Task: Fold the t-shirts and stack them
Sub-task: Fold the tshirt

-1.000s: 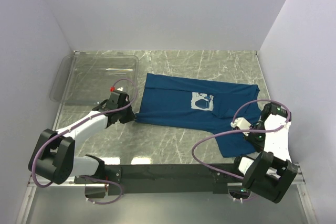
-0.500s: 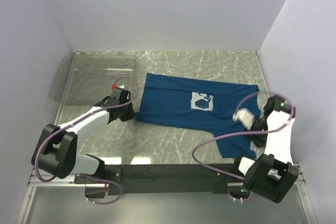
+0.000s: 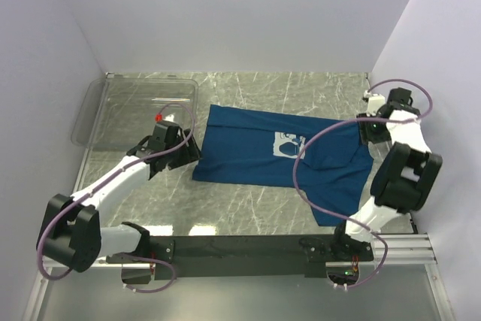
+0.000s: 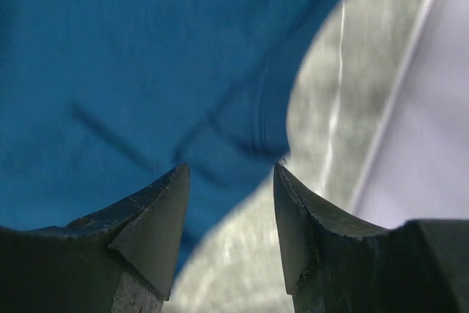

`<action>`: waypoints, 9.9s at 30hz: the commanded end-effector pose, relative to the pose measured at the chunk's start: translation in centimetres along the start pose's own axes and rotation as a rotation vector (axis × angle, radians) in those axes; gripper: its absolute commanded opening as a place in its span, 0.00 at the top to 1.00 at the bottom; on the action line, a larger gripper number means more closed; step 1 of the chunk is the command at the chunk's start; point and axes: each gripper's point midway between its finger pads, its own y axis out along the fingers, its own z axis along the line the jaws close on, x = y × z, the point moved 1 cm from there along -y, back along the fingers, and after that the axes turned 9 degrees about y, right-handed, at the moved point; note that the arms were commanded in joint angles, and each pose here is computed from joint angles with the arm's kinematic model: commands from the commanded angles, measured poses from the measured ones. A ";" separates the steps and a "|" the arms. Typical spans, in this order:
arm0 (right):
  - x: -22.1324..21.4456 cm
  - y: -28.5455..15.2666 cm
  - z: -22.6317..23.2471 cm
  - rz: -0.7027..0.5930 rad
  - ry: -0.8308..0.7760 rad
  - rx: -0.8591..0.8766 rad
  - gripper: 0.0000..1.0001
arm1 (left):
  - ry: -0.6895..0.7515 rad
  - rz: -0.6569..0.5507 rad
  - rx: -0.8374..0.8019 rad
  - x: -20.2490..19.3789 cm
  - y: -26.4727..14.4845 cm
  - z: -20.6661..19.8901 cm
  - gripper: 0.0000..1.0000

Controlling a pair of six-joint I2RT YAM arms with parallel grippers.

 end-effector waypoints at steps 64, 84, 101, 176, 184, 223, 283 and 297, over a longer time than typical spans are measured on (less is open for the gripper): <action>15.1 14.4 0.5 0.030 -0.005 -0.113 0.83 | 0.133 0.051 0.088 12.9 21.8 -5.0 0.78; 21.0 1.2 6.5 -0.282 -0.153 0.062 0.49 | 0.240 -0.175 -0.231 21.4 15.1 -11.9 0.46; -13.0 -5.3 14.2 0.161 -0.875 0.552 0.43 | 0.283 -0.367 -0.216 12.5 -3.2 -7.6 0.28; 10.2 10.4 -4.3 0.018 0.462 -0.161 0.36 | 0.151 -0.095 -0.191 6.9 2.4 -5.1 0.27; 9.8 11.7 -4.3 0.051 0.467 -0.148 0.48 | 0.142 -0.072 -0.187 7.4 3.4 -5.3 0.27; 7.7 1.8 5.9 0.014 -0.197 0.329 0.35 | 0.091 -0.161 -0.183 8.2 0.6 -4.5 0.27; -1.2 4.3 9.4 0.197 -0.236 0.250 0.72 | 0.059 -0.157 -0.203 4.1 -1.6 -3.0 0.27; -4.6 3.4 7.6 0.260 -0.244 0.202 0.64 | 0.071 -0.162 -0.211 3.3 -2.5 -2.6 0.27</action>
